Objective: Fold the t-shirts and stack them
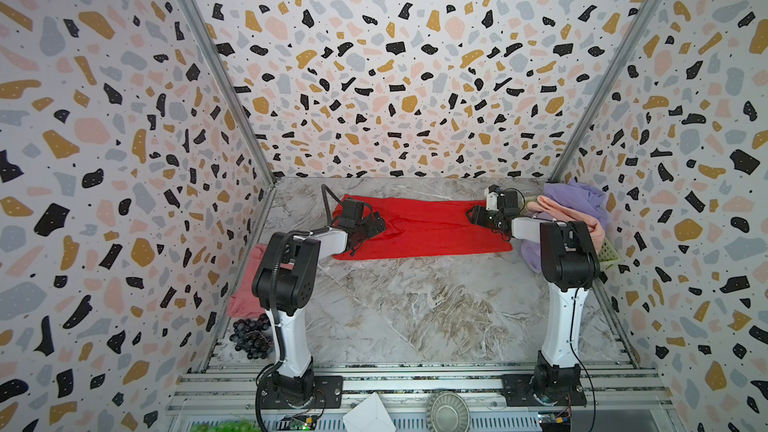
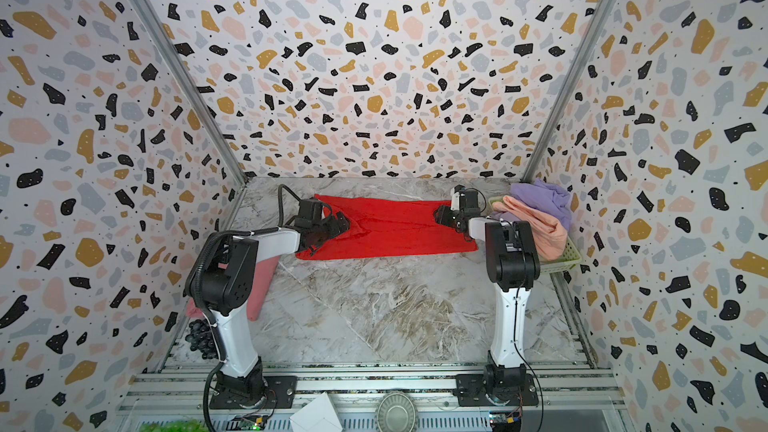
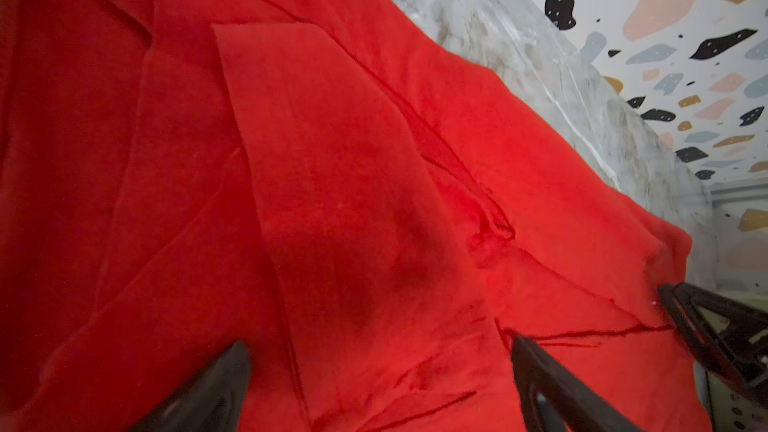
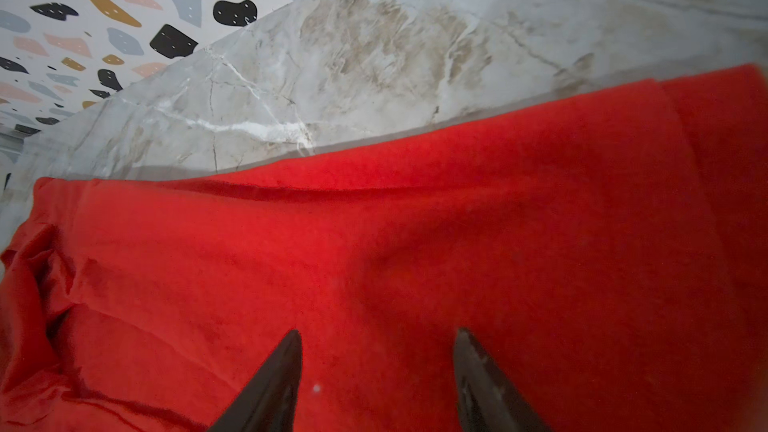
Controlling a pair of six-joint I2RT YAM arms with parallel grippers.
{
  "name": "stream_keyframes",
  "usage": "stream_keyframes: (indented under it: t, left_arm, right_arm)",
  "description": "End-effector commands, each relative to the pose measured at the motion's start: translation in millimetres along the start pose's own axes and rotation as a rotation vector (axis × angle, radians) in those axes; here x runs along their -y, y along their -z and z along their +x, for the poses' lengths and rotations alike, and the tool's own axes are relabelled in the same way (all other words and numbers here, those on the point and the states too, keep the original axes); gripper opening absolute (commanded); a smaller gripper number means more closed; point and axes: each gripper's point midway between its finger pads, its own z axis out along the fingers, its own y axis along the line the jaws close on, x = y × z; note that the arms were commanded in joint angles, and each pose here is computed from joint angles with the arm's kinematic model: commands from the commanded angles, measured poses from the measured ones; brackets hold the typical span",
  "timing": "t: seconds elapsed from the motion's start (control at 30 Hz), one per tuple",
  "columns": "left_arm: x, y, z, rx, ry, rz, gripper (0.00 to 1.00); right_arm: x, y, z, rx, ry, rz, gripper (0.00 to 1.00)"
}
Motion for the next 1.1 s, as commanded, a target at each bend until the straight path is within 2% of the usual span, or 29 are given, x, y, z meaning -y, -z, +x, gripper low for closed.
stream_keyframes:
  t: [0.0,0.13,0.23,0.4,0.53,0.63,0.8,1.07]
  left_arm:
    - [-18.1,-20.2,-4.8,-0.006,0.007,-0.054,1.00]
    - [-19.5,-48.8,-15.3,-0.048,-0.023,-0.049,1.00]
    - [0.8,-71.1,-24.6,-0.085,-0.072,0.024,0.99]
    - [57.6,-94.4,-37.7,-0.110,-0.200,0.186,1.00]
    - [107.2,-104.8,-27.6,-0.137,-0.314,0.296,0.99]
    - [134.9,-111.7,-16.2,-0.139,-0.357,0.348,1.00]
    - [164.9,-117.4,0.0,-0.140,-0.366,0.425,1.00]
    - [186.2,-114.6,-0.9,-0.103,-0.371,0.465,1.00]
  right_arm:
    - [3.3,13.0,60.9,-0.164,-0.072,0.048,0.57]
    - [-13.8,40.1,112.6,-0.253,-0.060,0.050,0.56]
    - [-36.9,68.4,157.9,-0.322,-0.059,0.017,0.56]
    - [-89.4,113.2,240.3,-0.448,-0.044,-0.082,0.56]
    - [-131.2,134.9,289.6,-0.537,-0.015,-0.162,0.56]
    - [-157.2,139.9,305.6,-0.570,0.034,-0.203,0.57]
    - [-173.9,138.4,308.8,-0.602,0.060,-0.242,0.57]
    - [-187.7,158.2,307.3,-0.621,0.140,-0.257,0.60]
